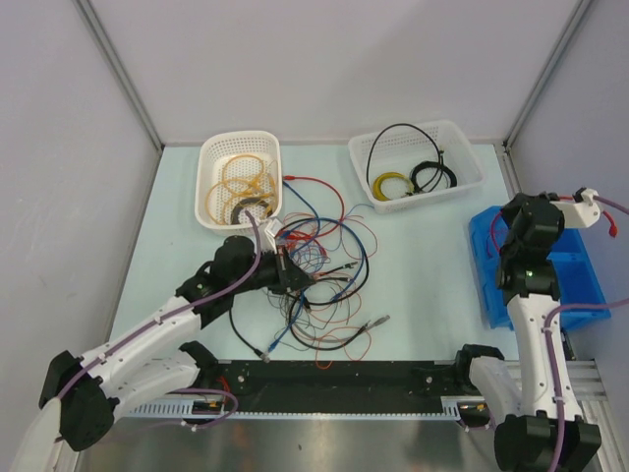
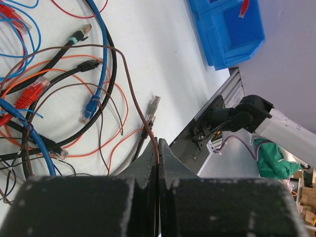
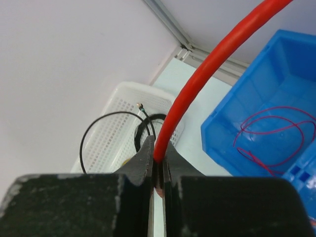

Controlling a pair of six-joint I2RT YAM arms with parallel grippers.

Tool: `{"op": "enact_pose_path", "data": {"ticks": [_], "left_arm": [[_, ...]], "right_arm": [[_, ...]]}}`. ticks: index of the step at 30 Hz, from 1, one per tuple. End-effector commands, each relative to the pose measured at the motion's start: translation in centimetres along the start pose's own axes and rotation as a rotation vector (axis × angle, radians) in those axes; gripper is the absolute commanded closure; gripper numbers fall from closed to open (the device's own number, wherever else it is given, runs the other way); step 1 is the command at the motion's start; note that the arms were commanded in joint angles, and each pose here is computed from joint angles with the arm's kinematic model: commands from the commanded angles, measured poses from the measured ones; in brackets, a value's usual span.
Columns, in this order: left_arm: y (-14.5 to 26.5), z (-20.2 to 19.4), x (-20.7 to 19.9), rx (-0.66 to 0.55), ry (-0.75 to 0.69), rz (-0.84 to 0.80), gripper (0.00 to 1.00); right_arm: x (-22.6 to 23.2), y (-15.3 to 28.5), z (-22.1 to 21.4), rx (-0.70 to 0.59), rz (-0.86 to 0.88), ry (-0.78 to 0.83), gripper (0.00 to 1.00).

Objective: Untangle the cables

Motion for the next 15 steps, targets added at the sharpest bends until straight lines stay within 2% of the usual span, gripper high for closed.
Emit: {"op": "enact_pose_path", "data": {"ticks": [1,9,15], "left_arm": [[0.0,0.7,-1.3,-0.004,-0.010,-0.042,1.00],[0.0,1.2,-1.5,0.002,-0.024,-0.022,1.00],[-0.4,1.3,-1.7,0.006,-0.016,-0.024,1.00]], "right_arm": [[-3.2,1.2,-1.0,-0.011,-0.110,0.047,1.00],[-9.9,1.2,-3.3,0.021,-0.260,0.059,1.00],[-11.1,0.8,-5.1,0.105,-0.288,0.021,1.00]]}}
Point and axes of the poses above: each gripper's point midway between its finger pads, its own y axis back along the fingers, its own x axis along the line the jaws close on, z = x × y, the point moved 3 cm from there along y, back along the fingers, and after that the axes turned 15 degrees about -y, right-handed, at the moved point
